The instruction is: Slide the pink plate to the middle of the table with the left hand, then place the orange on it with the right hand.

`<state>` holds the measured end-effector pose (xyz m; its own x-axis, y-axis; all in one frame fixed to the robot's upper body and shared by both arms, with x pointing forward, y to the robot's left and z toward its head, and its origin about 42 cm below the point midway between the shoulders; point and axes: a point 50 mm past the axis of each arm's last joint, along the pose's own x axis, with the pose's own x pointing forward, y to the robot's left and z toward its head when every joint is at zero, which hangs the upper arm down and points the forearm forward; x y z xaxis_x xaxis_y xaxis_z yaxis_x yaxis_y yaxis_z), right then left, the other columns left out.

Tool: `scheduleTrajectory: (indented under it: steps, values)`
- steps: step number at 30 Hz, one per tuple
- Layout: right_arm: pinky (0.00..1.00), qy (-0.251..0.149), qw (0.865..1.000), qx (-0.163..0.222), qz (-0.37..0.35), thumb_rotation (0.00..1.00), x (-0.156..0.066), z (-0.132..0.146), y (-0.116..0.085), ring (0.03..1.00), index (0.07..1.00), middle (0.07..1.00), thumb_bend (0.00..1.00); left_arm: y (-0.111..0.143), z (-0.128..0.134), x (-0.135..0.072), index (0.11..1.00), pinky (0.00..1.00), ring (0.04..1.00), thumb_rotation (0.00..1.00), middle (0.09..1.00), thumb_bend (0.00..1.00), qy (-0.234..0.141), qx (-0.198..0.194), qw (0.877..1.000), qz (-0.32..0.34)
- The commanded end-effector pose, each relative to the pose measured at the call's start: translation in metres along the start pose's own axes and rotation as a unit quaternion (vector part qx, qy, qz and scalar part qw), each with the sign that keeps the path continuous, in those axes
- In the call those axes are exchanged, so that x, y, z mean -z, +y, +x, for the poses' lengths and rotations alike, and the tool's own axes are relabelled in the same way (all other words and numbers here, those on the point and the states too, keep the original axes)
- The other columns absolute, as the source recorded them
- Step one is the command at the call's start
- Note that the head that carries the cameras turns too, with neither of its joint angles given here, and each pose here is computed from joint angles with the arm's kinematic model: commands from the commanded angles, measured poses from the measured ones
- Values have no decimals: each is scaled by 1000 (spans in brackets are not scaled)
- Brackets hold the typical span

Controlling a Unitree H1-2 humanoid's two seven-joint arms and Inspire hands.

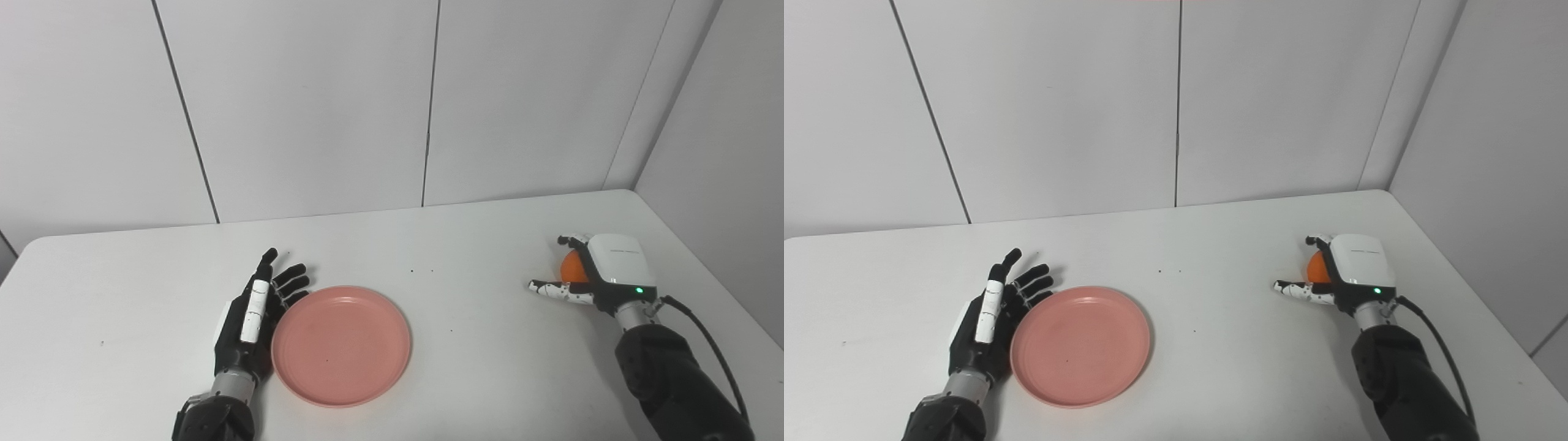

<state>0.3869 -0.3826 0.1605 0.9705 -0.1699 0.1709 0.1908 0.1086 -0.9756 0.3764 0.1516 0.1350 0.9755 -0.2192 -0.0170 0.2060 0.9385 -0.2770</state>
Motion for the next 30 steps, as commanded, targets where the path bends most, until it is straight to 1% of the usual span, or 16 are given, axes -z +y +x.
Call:
scheduleTrajectory:
  steps: [1, 2, 3, 4, 5, 6, 8, 12, 14, 23, 27, 30]
  values:
    - [268, 11, 1000, 28, 7, 535, 4, 8, -8, 336, 454, 426, 769, 3, -7, 17, 922, 725, 754, 778, 746, 977, 45, -9, 999, -7]
    - [230, 11, 999, 32, 8, 490, 5, 9, -6, 290, 405, 377, 760, 3, -7, 17, 923, 725, 755, 777, 746, 977, 45, -8, 999, -7]
    - [171, 10, 999, 35, 8, 448, 5, 9, -5, 227, 328, 309, 736, 3, -7, 17, 924, 724, 755, 778, 746, 978, 45, -8, 999, -7]
    - [146, 9, 999, 37, 7, 424, 5, 9, -4, 202, 295, 280, 722, 3, -7, 17, 923, 724, 755, 778, 747, 980, 45, -8, 999, -7]
    - [134, 5, 999, 40, 4, 411, 5, 9, -4, 189, 278, 265, 714, 4, -7, 17, 923, 725, 754, 777, 747, 981, 45, -8, 999, -7]
    - [108, 2, 999, 42, 3, 395, 5, 9, -3, 162, 251, 230, 689, 4, -7, 17, 922, 726, 756, 777, 747, 981, 45, -8, 999, -7]
    - [89, -6, 999, 45, 9, 367, 6, 8, -2, 143, 233, 205, 666, 4, -8, 16, 923, 728, 756, 776, 747, 978, 46, -8, 999, -7]
    - [75, -11, 999, 49, 11, 356, 6, 8, -1, 126, 222, 182, 649, 4, -8, 16, 928, 735, 761, 777, 757, 978, 46, -5, 999, -6]
    - [73, -9, 999, 45, 16, 359, 6, 8, -1, 124, 224, 180, 641, 4, -7, 16, 928, 739, 762, 774, 757, 977, 47, -5, 999, -6]
    - [86, -15, 999, 42, 25, 357, 6, 8, -4, 137, 240, 197, 638, 2, -7, 15, 925, 722, 758, 766, 755, 981, 45, -1, 999, -6]
    - [88, -22, 998, 44, 29, 355, 2, 9, -9, 138, 237, 196, 646, 2, -6, 15, 928, 724, 761, 772, 754, 973, 45, 0, 999, -3]
    - [89, -30, 998, 49, 30, 360, -6, 10, -19, 139, 239, 198, 645, 2, -6, 15, 929, 723, 759, 772, 754, 975, 44, 0, 999, -2]
